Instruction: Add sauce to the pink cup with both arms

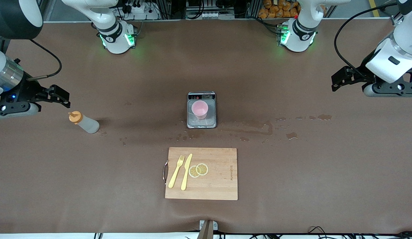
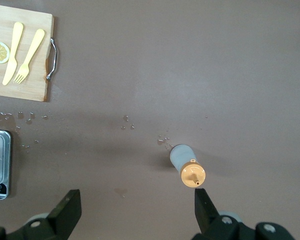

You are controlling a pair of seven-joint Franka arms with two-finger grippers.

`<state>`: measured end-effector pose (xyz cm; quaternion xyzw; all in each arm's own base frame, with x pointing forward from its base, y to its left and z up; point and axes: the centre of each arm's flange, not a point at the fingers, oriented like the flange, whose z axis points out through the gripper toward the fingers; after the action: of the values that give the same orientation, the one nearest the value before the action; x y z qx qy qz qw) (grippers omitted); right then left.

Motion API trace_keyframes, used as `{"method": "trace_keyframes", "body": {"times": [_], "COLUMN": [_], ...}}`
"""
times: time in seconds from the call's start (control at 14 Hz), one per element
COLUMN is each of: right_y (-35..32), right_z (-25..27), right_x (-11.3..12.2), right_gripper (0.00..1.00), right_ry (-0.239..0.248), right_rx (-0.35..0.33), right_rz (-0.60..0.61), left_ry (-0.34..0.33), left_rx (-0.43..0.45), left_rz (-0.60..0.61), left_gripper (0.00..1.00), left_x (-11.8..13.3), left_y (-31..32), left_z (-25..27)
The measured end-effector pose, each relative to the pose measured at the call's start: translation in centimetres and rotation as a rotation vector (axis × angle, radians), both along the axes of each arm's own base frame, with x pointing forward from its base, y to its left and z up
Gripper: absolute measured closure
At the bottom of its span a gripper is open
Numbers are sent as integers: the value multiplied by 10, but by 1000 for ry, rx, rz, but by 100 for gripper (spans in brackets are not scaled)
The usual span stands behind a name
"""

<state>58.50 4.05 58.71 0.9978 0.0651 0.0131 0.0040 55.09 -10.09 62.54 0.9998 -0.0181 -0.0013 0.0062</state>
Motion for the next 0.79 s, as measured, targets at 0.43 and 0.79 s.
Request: {"method": "trace_keyframes", "body": {"times": [0.43, 0.79], "right_y": [-4, -5], "right_z": [16, 18], "right_x": [2, 3], "right_gripper": [0, 0], "right_ry": [-32, -35], "right_rx": [-3, -3], "right_rz": [-7, -7], "left_ry": [0, 0], "left_rx": [0, 0], "left_rz": [0, 1], "left_gripper": [0, 0], "left_x": [0, 0], "left_y": [0, 1], "left_z": [0, 0]}}
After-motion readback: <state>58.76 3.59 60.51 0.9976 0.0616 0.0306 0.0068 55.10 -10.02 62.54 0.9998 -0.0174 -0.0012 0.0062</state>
